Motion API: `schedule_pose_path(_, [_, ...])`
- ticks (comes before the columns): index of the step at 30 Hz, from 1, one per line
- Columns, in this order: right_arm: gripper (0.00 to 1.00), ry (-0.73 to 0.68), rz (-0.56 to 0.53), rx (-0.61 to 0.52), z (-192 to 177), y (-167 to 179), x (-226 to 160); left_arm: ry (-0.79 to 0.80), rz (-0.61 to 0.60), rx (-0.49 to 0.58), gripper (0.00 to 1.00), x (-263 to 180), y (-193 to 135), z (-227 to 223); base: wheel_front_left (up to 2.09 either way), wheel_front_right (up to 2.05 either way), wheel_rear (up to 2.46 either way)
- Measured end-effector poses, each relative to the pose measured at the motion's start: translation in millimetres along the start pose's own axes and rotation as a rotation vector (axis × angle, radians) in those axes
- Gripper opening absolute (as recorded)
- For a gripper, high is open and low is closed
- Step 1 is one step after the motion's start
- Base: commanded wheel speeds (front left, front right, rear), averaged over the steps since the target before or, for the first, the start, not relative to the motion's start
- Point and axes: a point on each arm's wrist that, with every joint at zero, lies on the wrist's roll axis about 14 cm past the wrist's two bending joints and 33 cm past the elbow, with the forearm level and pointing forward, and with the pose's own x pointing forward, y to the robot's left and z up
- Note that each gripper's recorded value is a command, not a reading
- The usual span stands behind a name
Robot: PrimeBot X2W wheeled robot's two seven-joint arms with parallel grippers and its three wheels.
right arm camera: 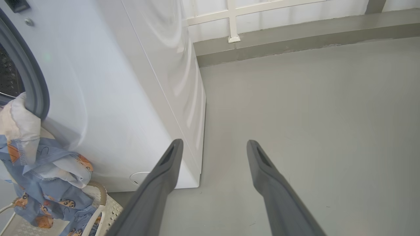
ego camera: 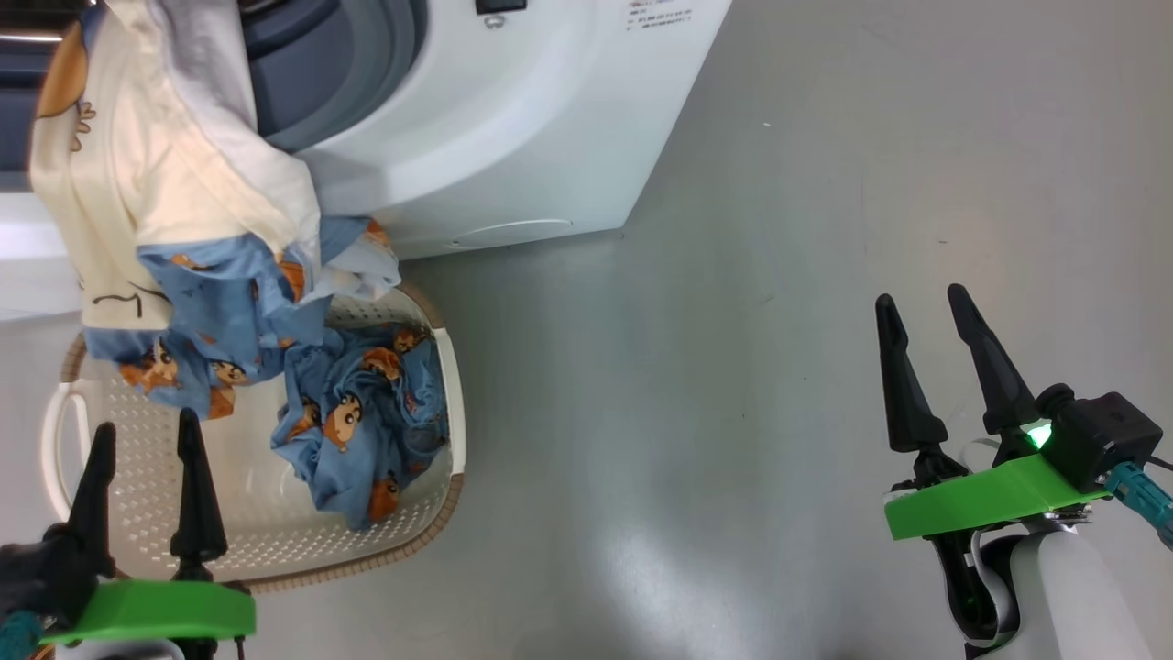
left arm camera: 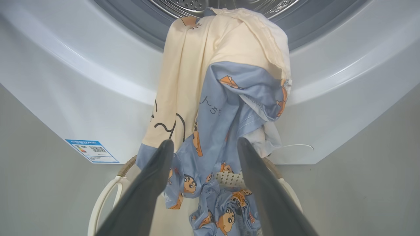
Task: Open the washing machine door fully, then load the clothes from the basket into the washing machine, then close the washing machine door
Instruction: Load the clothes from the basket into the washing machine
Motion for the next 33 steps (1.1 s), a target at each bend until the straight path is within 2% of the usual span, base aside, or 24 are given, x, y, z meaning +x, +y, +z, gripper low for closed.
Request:
schedule_pose_path(14, [1.00,0.042,-0.024,-0.005,-17,-10,1,0.068,-0.041,-0.006,1.00,39,-8,-28,0.00,0.00,0.00])
schedule_pose_path(25, [1.00,0.085,-0.057,-0.059,-38,-26,6,0.256,-0.060,-0.030,1.00,59,-18,-96,0.00,0.00,0.00])
schedule_pose_path(33, [1.00,0.110,-0.065,-0.078,-53,-32,11,0.317,-0.051,-0.038,1.00,68,-18,-122,0.00,0.00,0.00])
